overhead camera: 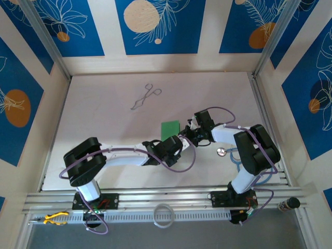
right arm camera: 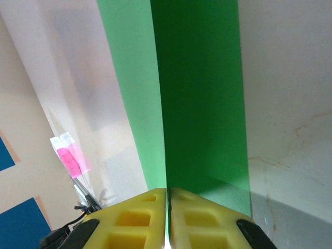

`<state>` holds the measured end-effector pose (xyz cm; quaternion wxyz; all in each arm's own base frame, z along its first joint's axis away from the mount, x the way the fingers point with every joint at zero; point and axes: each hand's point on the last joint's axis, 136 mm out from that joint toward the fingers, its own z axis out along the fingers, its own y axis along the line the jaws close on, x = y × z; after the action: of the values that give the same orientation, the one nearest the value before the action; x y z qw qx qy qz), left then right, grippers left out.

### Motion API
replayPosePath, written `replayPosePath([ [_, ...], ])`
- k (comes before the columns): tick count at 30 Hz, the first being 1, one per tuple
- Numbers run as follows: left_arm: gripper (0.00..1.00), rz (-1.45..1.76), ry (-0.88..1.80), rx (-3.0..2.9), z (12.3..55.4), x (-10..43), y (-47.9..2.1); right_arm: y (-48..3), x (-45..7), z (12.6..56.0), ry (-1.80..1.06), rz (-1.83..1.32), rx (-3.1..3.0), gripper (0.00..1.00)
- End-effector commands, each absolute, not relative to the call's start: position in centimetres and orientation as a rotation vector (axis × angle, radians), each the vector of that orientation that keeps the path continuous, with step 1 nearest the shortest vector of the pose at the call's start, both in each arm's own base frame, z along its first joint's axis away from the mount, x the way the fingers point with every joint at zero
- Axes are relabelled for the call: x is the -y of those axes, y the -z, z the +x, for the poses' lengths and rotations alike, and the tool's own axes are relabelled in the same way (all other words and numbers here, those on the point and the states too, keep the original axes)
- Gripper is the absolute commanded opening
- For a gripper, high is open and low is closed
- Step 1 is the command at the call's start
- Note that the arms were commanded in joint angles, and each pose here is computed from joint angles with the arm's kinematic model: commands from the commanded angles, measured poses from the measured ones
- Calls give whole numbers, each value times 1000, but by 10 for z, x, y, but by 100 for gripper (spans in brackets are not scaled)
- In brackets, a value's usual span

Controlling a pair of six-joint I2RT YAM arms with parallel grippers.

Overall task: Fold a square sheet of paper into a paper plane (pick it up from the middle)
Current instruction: Fold the triangle a second time at the center of the table.

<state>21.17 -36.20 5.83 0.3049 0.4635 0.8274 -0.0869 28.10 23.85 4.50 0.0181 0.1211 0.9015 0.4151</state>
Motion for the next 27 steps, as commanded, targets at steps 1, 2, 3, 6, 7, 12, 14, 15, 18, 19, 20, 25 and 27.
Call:
replayPosePath([
  [1,24,1226,228,-2158,215,371,-66,-48,-238,277,-1319,395,-2808,10],
  [2,21,1224,229,-2156,215,372,-67,-48,-237,276,-1316,395,-2811,10],
  [3,20,1222,232,-2154,215,372,-68,-47,-237,276,-1313,397,-2811,10],
  [6,11,1219,238,-2151,215,371,-70,-47,-235,276,-1307,402,-2811,11],
  [7,8,1216,240,-2151,215,371,-70,-47,-235,276,-1302,404,-2811,11],
  [12,0,1196,250,-2154,215,371,-73,-48,-231,275,-1273,405,-2810,14],
  [14,0,1186,257,-2159,215,371,-74,-49,-228,274,-1259,410,-2805,15],
  [15,0,1179,263,-2160,215,372,-75,-49,-226,275,-1254,416,-2801,15],
  [18,0,1165,295,-2165,214,374,-79,-49,-219,275,-1235,442,-2792,19],
  [19,0,1158,315,-2168,213,375,-81,-50,-216,274,-1230,451,-2787,21],
  [20,0,1151,342,-2172,213,376,-84,-51,-212,274,-1221,461,-2779,22],
  [25,0,1096,497,-2215,211,380,-92,-53,-193,271,-1182,521,-2737,29],
  [27,0,1065,577,-2236,211,381,-94,-53,-184,269,-1165,552,-2716,33],
])
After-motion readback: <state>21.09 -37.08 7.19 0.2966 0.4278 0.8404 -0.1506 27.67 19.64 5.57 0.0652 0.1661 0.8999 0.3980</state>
